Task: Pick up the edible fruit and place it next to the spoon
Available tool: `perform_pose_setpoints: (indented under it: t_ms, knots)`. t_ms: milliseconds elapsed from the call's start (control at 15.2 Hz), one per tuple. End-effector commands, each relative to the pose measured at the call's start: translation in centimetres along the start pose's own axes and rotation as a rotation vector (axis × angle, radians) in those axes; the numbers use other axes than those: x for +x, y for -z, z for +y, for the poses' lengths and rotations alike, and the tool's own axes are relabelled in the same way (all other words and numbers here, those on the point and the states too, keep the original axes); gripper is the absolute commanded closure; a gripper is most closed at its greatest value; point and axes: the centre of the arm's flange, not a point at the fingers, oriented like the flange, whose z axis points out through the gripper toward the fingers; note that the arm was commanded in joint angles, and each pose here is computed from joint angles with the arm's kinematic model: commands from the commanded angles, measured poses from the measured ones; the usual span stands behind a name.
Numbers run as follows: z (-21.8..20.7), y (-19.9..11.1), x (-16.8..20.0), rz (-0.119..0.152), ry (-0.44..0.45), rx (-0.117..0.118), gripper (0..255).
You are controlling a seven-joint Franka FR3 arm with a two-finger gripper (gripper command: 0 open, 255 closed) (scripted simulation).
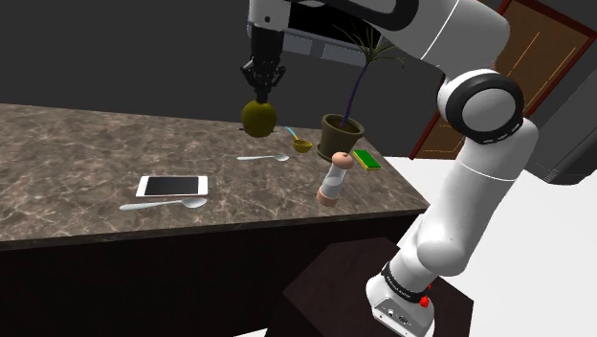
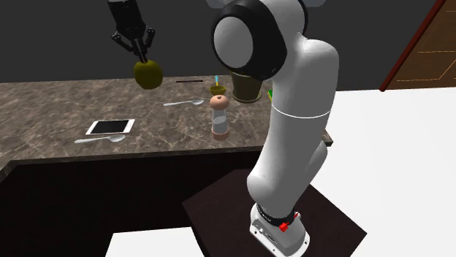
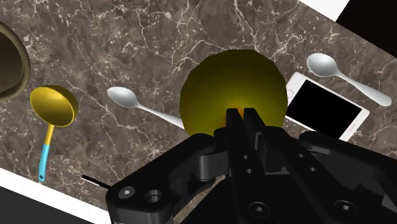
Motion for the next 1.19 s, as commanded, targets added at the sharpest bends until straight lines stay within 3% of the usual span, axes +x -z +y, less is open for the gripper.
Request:
perform_pose_setpoints:
  t_ms: [0, 264, 1122]
  knots:
    - [-2.1, 0.1, 1.8, 0.001, -0.002, 0.001, 255]
    - [-5.8, 0.5, 5.1, 0.001, -0.001, 0.001, 255]
    - [-6.1, -6.4, 5.5, 0.001, -0.001, 0.001, 255]
